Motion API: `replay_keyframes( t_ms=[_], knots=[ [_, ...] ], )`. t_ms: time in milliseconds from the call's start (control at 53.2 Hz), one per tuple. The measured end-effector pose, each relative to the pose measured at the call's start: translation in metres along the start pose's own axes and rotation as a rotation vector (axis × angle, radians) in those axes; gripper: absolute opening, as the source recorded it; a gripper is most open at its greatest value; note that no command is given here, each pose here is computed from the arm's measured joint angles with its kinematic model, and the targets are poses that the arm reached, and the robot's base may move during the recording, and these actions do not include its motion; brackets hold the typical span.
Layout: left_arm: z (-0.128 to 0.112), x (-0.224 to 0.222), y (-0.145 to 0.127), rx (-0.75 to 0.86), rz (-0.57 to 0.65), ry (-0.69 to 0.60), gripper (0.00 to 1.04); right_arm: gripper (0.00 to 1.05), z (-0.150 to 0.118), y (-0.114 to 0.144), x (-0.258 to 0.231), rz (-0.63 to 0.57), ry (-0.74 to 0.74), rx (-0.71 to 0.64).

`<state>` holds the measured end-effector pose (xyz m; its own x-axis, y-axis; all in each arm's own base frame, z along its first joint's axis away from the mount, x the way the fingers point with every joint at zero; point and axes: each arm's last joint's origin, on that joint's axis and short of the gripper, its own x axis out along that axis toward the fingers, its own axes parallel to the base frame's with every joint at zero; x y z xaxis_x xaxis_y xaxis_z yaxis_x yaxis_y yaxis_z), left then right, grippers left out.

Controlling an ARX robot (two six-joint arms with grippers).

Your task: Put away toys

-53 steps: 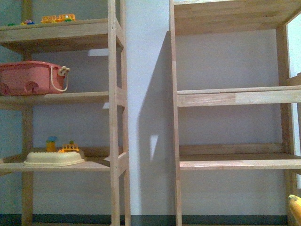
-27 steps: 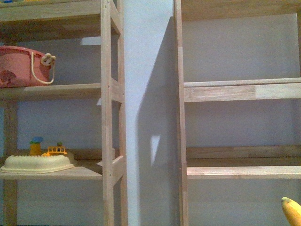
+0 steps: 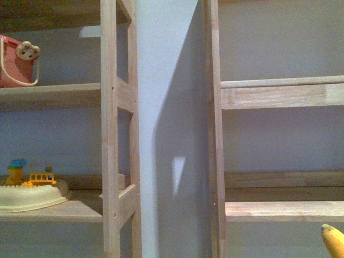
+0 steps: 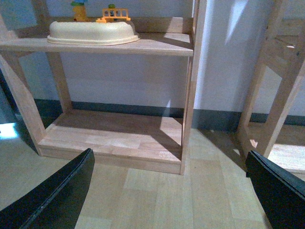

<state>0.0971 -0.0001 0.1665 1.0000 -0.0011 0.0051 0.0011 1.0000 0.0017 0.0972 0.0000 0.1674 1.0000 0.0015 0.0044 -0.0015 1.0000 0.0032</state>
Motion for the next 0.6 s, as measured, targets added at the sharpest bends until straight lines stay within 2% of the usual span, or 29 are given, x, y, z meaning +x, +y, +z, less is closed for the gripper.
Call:
replay_keyframes(
  t_ms=[526,602],
  knots=[
    [0.0000,0.0000,0.0000,0.000,0.000,0.000,0.98,0.06,0.0000,0.0000,0.0000,0.000,0.000,0.000],
    [0.0000,0.0000,0.0000,0.000,0.000,0.000,0.98,0.06,-0.0005,0.0002,0.0004,-0.051,0.007,0.020]
  ],
)
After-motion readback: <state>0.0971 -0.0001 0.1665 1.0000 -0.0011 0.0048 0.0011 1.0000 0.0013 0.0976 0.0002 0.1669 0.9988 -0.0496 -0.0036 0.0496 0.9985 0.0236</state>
